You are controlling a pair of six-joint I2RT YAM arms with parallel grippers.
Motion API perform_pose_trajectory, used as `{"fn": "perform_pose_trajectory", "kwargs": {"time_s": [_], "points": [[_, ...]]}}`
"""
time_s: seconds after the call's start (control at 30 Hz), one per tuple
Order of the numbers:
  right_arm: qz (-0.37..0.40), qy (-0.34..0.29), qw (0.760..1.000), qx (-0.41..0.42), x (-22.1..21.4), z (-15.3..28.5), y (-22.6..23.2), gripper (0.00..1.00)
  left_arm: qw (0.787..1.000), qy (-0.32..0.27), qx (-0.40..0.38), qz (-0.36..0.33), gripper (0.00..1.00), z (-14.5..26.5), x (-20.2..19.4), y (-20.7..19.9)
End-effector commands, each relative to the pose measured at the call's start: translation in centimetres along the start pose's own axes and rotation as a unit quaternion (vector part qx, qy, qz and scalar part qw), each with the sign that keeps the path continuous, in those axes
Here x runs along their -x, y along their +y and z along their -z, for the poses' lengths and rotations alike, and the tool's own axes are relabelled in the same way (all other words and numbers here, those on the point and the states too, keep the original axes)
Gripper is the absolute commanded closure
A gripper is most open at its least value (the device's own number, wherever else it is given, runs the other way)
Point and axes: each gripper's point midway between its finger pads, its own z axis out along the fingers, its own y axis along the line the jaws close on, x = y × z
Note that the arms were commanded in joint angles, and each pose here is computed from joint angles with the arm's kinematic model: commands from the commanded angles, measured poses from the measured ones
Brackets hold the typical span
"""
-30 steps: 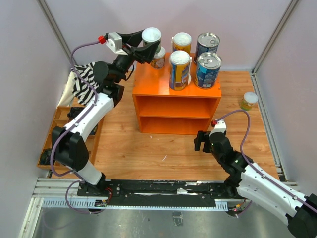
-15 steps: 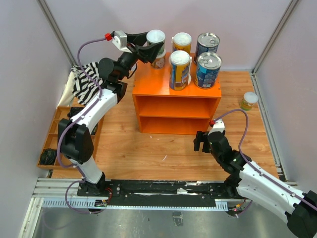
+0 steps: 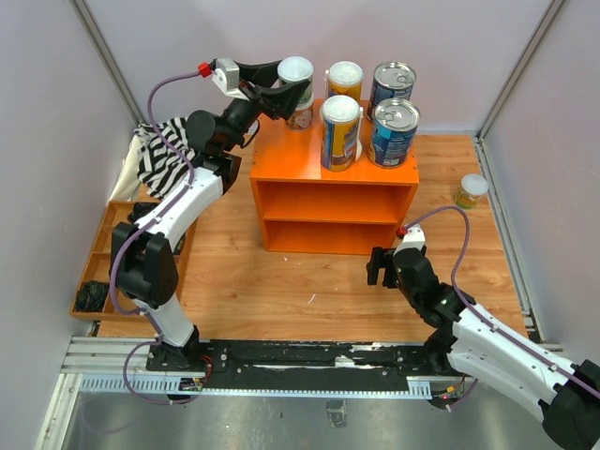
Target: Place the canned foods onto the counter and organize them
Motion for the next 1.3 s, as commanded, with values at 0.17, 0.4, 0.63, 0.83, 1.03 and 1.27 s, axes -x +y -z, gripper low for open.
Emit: {"fn": "perform_pose_trajectory", "kwargs": {"time_s": [0.17, 0.4, 0.63, 0.83, 1.03, 1.27], "points": [[-0.008, -0.026, 1.000, 0.010, 2.2, 0.4, 0.6, 0.16, 0.999, -0.036, -0.026, -0.017, 0.91, -0.9, 3.1, -0.9], [-0.009, -0.026, 1.000, 0.011, 2.2, 0.4, 0.7, 0.16, 0.999, -0.027, -0.016, -0.014, 0.81, -0.9, 2.4, -0.4], [-0.011, -0.026, 1.000, 0.012, 2.1, 0.4, 0.6, 0.16, 1.000, -0.024, -0.001, -0.011, 0.44, -0.4, 1.9, 0.1], [-0.012, -0.025, 1.000, 0.013, 2.1, 0.5, 0.7, 0.16, 1.000, -0.018, 0.006, -0.014, 0.20, -0.4, 1.8, 0.4], [-0.015, -0.025, 0.999, 0.014, 2.0, 0.5, 0.7, 0.16, 1.000, -0.013, 0.007, -0.017, 0.14, -0.4, 1.7, 0.4], [-0.016, -0.023, 1.000, 0.014, 1.9, 0.4, 0.7, 0.16, 1.000, -0.006, 0.013, -0.023, 0.08, -0.5, 1.4, 0.8]]}}
